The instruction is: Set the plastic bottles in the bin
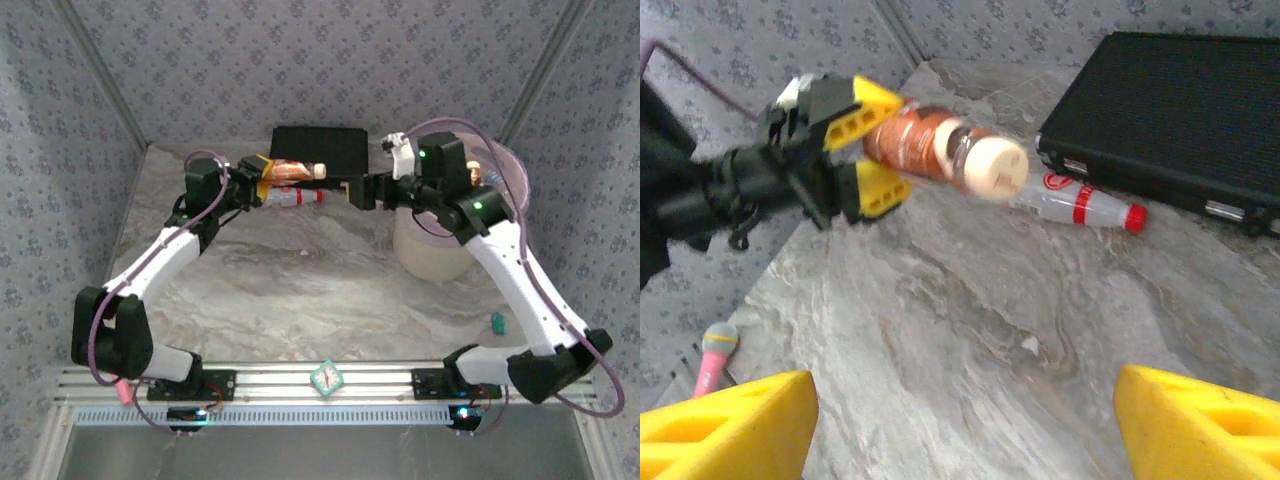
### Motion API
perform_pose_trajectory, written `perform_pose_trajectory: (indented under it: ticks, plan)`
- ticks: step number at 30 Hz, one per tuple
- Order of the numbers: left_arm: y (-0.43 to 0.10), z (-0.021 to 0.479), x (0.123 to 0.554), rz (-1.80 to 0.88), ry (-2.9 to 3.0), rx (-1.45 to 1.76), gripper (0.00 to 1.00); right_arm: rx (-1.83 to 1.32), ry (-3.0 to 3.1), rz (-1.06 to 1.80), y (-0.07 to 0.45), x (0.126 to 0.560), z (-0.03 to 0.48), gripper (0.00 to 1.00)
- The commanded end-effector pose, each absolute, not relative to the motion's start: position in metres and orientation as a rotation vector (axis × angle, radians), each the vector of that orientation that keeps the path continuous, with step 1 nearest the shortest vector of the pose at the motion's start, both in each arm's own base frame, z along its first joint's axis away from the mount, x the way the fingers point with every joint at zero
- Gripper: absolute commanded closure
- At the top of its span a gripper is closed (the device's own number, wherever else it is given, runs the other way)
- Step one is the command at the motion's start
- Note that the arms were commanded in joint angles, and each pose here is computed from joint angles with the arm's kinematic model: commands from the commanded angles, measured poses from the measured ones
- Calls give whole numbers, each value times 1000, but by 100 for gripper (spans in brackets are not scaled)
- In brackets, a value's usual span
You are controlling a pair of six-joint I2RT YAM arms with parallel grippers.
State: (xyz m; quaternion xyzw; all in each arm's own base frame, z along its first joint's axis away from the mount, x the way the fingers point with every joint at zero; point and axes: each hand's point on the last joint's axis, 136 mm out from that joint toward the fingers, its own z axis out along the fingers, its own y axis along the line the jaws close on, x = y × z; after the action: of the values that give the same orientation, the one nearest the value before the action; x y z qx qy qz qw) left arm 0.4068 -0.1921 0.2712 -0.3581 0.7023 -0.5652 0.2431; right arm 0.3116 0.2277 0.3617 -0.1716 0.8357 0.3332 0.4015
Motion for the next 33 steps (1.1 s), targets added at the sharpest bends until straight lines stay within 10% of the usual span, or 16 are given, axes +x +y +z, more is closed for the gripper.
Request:
perform_pose_trajectory:
  ticks: [1,33]
  plan:
    - [-201,305,395,-1701,1822,-965,61,-408,1999,917,243,330,382,17]
    - [-297,312,388,-1929,1881,-849,62,-426,2128,1089,288,370,341,36]
